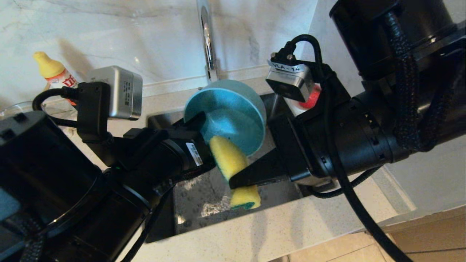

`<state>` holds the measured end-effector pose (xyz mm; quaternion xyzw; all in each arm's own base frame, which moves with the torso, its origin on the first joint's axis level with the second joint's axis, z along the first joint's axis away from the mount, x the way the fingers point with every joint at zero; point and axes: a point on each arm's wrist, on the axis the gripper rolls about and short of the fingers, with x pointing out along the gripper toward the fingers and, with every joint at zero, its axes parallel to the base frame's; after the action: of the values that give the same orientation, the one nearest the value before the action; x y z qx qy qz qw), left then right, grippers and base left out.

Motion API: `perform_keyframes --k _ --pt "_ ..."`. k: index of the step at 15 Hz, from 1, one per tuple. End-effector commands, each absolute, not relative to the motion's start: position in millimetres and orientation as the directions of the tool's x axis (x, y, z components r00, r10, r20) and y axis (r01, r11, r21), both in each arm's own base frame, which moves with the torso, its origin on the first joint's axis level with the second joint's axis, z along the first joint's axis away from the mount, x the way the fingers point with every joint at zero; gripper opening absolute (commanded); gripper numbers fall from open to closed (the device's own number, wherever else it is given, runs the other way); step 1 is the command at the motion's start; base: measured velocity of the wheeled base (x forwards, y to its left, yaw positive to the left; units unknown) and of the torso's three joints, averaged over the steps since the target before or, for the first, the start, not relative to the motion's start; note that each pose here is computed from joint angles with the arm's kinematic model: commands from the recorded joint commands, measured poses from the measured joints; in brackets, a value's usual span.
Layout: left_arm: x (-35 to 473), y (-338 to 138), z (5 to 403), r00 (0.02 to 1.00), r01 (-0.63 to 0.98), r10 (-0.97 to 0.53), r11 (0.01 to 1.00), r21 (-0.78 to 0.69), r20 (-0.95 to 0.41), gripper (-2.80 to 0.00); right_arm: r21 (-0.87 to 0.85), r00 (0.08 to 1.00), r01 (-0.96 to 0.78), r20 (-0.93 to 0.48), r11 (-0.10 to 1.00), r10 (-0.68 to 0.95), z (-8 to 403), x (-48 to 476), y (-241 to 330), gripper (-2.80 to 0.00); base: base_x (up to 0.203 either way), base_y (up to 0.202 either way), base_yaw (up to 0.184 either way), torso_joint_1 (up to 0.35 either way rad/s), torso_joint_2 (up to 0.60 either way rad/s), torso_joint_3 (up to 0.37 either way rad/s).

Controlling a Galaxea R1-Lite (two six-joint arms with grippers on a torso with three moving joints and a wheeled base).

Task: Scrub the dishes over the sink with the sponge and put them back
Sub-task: Wipe the bowl

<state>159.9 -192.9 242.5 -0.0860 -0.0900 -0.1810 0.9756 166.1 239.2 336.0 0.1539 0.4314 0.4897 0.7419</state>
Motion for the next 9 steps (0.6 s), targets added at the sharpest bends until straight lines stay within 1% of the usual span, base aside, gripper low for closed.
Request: perform_keyframes --k 1,7,9 --pt "159 -191 241 0.920 0.365 -0.334 0.921 -0.135 0.204 -2.80 0.655 0.140 -0.592 -0.490 0.469 0.861 334 172 251 -2.80 0.000 0.000 0.000 0.000 0.00 0.000" --pt "154 -185 237 0.921 0.365 -0.338 0.922 -0.128 0.194 -2.80 0.655 0.220 -0.595 -0.424 0.466 0.878 356 179 231 -2.80 0.000 0.000 0.000 0.000 0.00 0.000" --pt "153 -184 230 0.924 0.364 -0.342 0.924 -0.115 0.173 -2.80 0.654 0.256 -0.595 -0.397 0.467 0.881 365 183 222 -2.80 0.000 0.000 0.000 0.000 0.00 0.000"
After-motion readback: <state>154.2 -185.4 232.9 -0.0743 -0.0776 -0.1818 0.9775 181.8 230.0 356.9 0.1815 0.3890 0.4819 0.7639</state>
